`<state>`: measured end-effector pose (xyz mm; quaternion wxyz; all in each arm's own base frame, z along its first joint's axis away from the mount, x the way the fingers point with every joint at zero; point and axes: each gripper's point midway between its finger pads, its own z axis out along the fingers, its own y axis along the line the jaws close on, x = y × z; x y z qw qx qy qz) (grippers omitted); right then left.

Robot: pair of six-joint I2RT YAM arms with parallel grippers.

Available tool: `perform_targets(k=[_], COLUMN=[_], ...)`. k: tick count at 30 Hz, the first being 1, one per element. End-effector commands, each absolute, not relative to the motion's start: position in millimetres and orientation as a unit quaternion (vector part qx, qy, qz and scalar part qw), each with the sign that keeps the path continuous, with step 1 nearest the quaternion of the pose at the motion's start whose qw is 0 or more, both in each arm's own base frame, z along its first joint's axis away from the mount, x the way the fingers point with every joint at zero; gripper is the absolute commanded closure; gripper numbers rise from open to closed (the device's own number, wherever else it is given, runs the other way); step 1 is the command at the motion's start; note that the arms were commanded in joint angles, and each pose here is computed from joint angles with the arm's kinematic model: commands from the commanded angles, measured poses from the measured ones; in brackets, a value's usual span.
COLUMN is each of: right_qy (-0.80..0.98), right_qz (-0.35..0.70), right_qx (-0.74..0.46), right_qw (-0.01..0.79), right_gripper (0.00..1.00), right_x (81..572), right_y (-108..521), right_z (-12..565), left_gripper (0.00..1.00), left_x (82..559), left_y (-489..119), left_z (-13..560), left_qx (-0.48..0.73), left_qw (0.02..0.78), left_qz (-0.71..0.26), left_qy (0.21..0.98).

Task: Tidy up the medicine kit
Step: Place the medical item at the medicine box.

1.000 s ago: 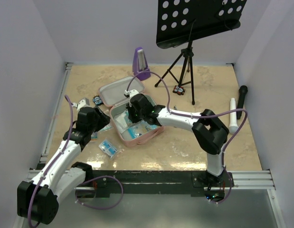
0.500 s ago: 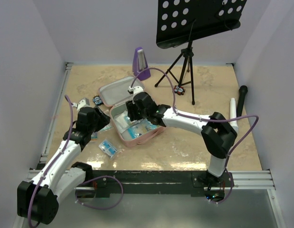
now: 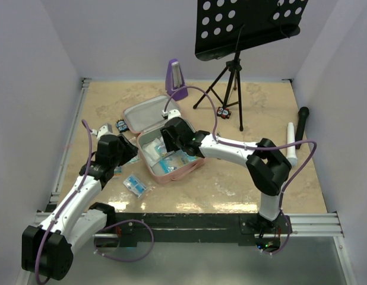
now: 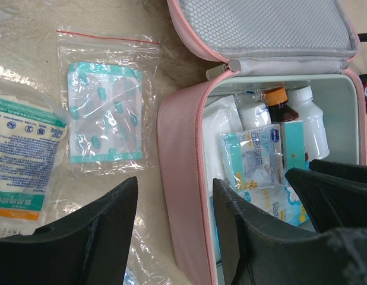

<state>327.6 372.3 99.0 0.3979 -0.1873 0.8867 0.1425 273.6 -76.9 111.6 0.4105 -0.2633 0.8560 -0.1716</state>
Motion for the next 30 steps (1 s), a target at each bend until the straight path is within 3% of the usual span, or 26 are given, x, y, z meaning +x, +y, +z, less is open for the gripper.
perform_targets(k=[1,4,15,20,30], right_qy=[0.884,0.886,0.884,0.877,0.840], right_qz=[0.124,0.125,0.144,0.164,0.276], right_qx=[-0.178,-0.183,-0.191,-0.191,-0.234], right_qw=[0.415,0.408,0.402,0.410,0.404], right_gripper=[0.48,0.52,0.80,1.00,1.00], right_x=[337,337,334,333,311], right_y=[371,374,382,388,422], right_z=[109,103,102,112,144], left_gripper=[0.43,0.43,0.43,0.43,0.43], left_x=[280,280,278,277,276], left_y=[-78,-79,-78,-78,-77], left_z=[117,116,116,113,112], left_qx=[-0.264,-0.263,-0.263,-0.263,-0.265], left_qw=[0.423,0.422,0.422,0.420,0.419], left_qz=[-0.182,-0.184,-0.183,-0.181,-0.181], left_qy=[0.848,0.848,0.848,0.850,0.849])
